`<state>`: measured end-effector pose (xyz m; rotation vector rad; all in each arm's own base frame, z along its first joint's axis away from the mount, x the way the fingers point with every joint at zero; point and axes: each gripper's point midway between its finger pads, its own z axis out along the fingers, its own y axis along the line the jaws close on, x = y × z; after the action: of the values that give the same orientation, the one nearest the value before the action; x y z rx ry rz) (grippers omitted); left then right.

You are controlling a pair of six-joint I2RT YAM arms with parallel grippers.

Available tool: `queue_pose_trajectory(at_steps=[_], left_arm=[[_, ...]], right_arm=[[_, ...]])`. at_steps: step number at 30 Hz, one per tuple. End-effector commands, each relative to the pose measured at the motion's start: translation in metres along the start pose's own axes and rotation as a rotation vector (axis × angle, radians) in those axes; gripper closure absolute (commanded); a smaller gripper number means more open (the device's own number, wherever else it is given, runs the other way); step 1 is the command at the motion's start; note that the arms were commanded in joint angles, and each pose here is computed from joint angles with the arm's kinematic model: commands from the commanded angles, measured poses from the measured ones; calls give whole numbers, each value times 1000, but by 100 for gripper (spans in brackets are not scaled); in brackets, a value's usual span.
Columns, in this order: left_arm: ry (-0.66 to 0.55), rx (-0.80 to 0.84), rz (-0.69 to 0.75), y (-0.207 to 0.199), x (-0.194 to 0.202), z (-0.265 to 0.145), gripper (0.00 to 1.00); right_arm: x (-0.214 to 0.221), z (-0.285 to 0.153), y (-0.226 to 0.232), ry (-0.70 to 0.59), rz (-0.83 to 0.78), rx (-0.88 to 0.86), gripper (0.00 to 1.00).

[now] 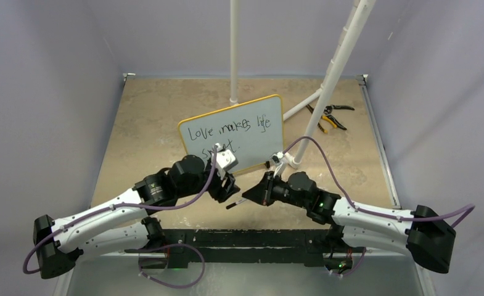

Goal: Write a sentence on the whiteboard
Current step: Close the whiteboard marker at the center of the board, then place the whiteboard marker at the center of the board.

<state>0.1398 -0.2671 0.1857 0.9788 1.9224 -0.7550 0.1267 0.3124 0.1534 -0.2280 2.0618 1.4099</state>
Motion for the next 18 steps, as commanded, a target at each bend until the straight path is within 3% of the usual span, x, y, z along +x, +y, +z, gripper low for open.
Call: queue_pose_trajectory(at_steps=[1, 6, 9, 18], left_arm=[[-209, -112, -55, 29, -60, -10, 42], [-234, -208, -101, 51, -74, -14, 39], [-269, -253, -108, 59, -90, -17, 38], [-359, -338, -122, 83, -164, -20, 34]], right_arm=[[-3, -5, -56, -77, 70, 242, 100], [-20, -8, -93, -150, 84, 323, 93], [-29, -11, -112, -179, 83, 351, 83], [-62, -26, -113, -244, -24, 447, 22]])
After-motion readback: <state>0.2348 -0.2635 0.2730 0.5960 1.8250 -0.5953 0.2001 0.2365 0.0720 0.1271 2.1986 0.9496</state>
